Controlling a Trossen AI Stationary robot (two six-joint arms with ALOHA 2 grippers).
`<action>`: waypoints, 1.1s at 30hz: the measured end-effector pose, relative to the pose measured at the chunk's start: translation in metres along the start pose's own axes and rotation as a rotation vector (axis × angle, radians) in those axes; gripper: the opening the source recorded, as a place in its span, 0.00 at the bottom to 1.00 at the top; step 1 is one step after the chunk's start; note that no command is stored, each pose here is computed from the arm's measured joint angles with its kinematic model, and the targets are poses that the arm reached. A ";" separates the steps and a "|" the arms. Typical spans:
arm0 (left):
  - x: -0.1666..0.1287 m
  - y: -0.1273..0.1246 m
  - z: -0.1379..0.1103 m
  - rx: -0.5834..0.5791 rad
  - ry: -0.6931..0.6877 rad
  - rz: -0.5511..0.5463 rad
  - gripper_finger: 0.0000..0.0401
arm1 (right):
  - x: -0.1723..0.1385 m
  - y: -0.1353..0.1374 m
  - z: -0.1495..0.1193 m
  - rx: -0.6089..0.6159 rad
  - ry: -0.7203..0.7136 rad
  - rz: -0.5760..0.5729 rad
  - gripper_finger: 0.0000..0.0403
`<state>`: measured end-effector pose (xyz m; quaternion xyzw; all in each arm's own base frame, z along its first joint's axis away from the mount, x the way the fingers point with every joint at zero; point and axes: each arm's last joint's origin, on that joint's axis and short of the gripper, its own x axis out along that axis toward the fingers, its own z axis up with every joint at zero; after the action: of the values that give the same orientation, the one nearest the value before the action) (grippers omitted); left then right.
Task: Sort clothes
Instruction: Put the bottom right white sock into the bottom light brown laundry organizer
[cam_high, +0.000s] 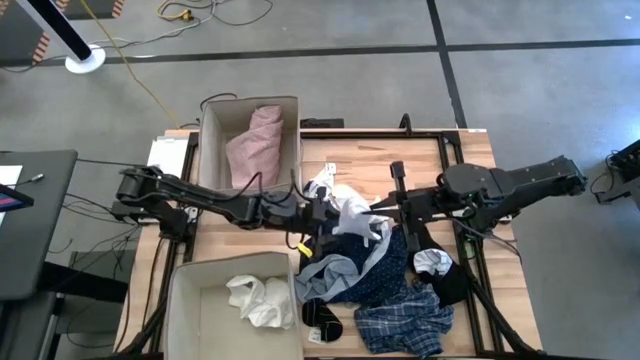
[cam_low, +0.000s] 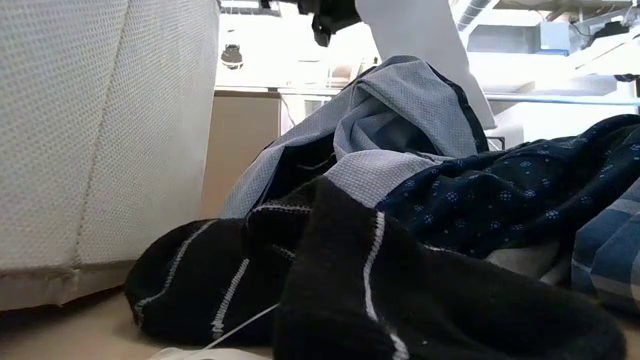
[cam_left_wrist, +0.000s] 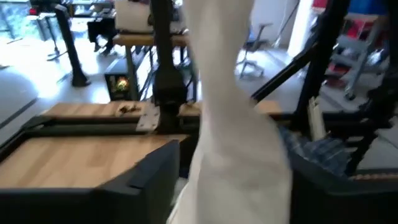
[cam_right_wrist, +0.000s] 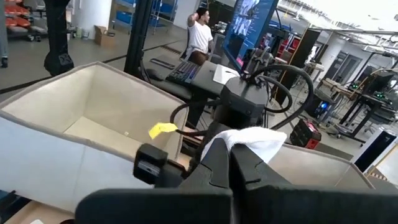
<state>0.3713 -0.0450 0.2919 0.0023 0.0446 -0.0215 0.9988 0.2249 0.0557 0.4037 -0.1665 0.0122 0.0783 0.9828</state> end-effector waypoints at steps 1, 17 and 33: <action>0.000 0.000 -0.001 0.007 0.005 0.007 0.44 | 0.000 0.000 0.000 0.001 -0.001 0.000 0.00; -0.059 -0.002 0.052 0.190 -0.010 0.069 0.01 | -0.002 0.016 -0.004 0.054 0.074 0.060 0.08; -0.199 -0.055 0.110 0.182 -0.142 -0.175 0.00 | 0.015 0.049 -0.047 0.204 0.494 0.130 0.53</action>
<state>0.1808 -0.0926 0.4194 0.0873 -0.0284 -0.1128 0.9894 0.2318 0.0882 0.3424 -0.0796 0.2699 0.0967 0.9547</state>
